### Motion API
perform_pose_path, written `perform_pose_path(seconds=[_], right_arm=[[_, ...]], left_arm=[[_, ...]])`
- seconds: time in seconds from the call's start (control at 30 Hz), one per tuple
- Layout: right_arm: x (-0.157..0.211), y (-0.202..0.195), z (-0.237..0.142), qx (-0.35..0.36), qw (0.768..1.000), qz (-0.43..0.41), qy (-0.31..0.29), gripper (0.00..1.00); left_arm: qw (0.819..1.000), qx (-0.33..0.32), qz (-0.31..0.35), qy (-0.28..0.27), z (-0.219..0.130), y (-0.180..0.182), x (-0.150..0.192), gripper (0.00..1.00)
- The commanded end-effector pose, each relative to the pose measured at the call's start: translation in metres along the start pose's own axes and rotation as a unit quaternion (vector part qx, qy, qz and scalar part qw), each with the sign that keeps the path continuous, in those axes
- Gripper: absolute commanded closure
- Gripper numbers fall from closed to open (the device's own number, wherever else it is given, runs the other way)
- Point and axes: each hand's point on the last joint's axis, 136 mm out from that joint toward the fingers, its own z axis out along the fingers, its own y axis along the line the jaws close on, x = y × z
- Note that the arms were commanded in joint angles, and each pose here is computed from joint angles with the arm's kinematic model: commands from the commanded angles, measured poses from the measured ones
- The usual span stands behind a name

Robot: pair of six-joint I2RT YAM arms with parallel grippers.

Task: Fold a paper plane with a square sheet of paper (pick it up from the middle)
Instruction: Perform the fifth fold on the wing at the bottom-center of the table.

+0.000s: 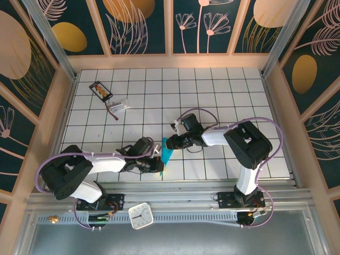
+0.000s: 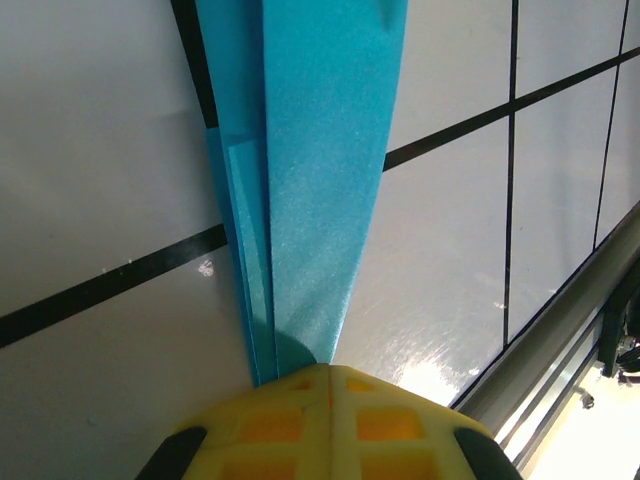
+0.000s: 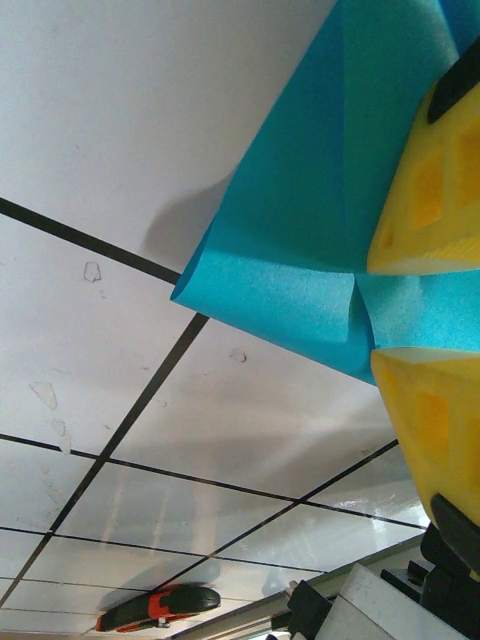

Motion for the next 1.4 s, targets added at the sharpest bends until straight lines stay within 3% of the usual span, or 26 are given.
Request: perform_pose_path(seconds=[0.0, 0.17, 0.3, 0.43, 0.8, 1.37], right_arm=[[0.02, -0.053, 0.012, 0.092, 0.995, 0.023, 0.022, 0.72], [-0.01, -0.021, 0.003, 0.047, 0.999, 0.003, -0.008, 0.69], [-0.03, 0.027, -0.017, -0.04, 0.998, -0.003, -0.044, 0.68], [-0.018, 0.049, -0.031, -0.092, 0.994, 0.025, -0.054, 0.69], [0.041, 0.056, -0.014, -0.093, 0.994, 0.059, -0.021, 0.84], [0.074, 0.037, 0.007, -0.067, 0.992, 0.104, 0.004, 0.87]], left_arm=[[0.998, -0.048, -0.024, 0.036, 0.002, 0.035, 0.027, 1.0], [0.996, -0.058, -0.039, 0.047, 0.002, 0.045, 0.036, 1.0], [0.995, -0.068, -0.05, 0.056, 0.003, 0.053, 0.044, 1.0], [0.994, -0.068, -0.052, 0.064, 0.005, 0.055, 0.046, 1.0], [0.993, -0.072, -0.055, 0.07, 0.006, 0.057, 0.049, 1.0], [0.993, -0.08, -0.059, 0.071, 0.006, 0.06, 0.049, 1.0]])
